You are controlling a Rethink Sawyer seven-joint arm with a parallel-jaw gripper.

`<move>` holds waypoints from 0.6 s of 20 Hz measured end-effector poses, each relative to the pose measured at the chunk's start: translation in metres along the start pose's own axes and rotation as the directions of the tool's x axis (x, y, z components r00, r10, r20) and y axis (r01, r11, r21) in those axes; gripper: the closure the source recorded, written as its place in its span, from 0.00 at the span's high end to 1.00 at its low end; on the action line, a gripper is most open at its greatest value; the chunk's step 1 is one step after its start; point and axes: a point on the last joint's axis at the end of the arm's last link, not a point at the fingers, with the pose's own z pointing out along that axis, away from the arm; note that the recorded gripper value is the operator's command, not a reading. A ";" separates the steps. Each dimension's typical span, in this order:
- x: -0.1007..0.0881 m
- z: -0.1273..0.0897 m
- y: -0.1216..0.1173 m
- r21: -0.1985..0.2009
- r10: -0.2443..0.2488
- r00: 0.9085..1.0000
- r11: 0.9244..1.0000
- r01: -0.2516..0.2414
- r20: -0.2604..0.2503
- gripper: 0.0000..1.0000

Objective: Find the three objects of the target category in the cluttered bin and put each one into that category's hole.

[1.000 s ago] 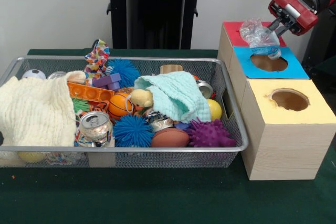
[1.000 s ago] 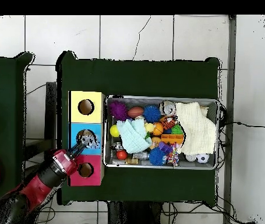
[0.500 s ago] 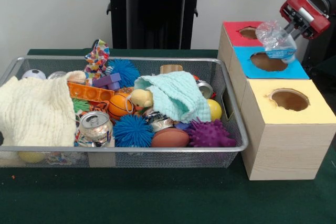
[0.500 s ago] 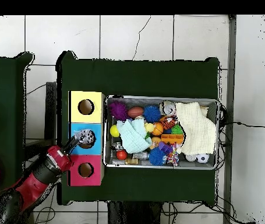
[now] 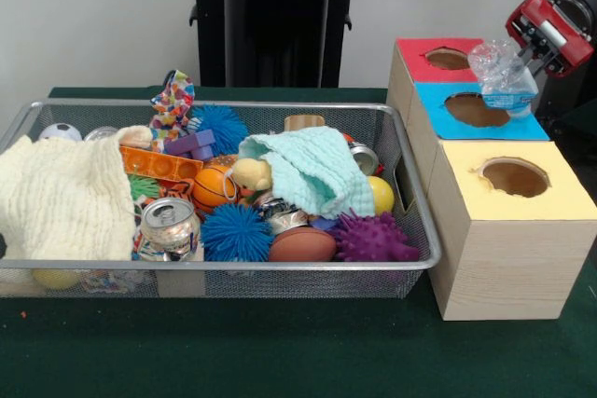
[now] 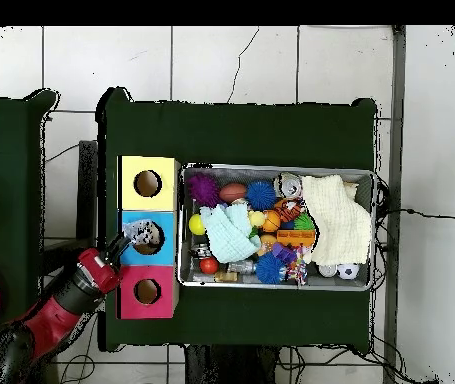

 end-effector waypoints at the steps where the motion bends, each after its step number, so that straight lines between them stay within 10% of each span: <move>1: 0.001 0.000 0.000 0.001 -0.003 1.000 1.000 0.003 0.003 0.00; 12: 0.001 0.000 0.000 0.002 -0.009 1.000 1.000 0.009 0.011 0.00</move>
